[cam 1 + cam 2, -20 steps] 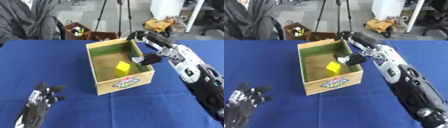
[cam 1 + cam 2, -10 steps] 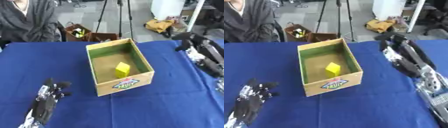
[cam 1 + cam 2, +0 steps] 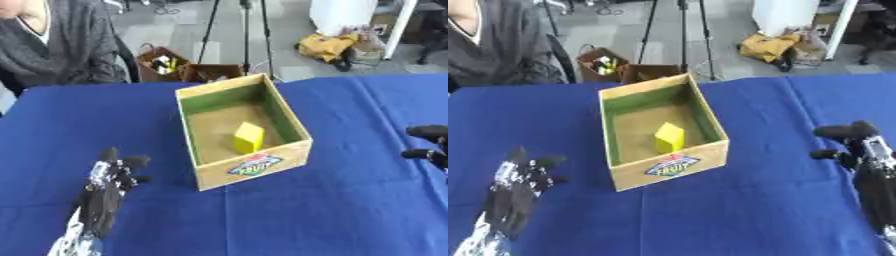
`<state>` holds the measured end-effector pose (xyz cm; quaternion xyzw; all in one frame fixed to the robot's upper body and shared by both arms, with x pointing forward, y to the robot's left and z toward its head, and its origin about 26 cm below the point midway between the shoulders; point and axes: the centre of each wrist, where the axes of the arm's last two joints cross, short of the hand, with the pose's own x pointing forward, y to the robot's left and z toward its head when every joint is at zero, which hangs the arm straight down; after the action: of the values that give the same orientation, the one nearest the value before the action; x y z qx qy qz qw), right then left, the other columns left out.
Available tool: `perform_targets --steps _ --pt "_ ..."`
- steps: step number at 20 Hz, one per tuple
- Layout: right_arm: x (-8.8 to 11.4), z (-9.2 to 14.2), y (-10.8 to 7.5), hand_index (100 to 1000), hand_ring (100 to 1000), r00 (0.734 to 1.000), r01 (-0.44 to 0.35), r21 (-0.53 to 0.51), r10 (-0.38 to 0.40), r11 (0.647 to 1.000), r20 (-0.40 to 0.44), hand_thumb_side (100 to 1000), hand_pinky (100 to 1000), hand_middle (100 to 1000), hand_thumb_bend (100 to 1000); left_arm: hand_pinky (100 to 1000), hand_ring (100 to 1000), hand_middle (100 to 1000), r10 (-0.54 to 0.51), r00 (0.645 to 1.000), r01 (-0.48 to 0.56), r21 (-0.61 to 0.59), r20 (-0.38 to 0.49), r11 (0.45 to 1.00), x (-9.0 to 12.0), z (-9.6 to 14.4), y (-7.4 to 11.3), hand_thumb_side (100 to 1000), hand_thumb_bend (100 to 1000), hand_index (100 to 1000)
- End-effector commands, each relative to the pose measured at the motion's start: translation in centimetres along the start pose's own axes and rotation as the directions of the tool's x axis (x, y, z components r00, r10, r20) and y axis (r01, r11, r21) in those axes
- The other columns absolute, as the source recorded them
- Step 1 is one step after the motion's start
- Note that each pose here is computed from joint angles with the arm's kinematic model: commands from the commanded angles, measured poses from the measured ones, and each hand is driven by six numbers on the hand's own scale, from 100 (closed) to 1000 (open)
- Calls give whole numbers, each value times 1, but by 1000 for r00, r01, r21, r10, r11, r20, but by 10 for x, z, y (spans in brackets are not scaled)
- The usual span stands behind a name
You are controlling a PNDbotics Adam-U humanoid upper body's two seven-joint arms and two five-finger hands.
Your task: Pick up objects on the table and place them in the box.
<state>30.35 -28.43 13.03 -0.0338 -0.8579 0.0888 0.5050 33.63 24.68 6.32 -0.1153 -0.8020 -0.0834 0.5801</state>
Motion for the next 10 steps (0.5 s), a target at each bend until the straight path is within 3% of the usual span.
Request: perform_targets --steps 1,10 --pt "-6 2 2 688 834 1000 14 -40 -15 999 -9 975 635 654 100 732 920 689 -15 1000 15 11 24 1000 8 -1 5 1000 281 652" --pt "-19 9 9 680 829 998 42 -60 -45 997 -47 978 632 645 100 731 918 686 -8 1000 8 18 19 1000 5 1 5 1000 281 651"
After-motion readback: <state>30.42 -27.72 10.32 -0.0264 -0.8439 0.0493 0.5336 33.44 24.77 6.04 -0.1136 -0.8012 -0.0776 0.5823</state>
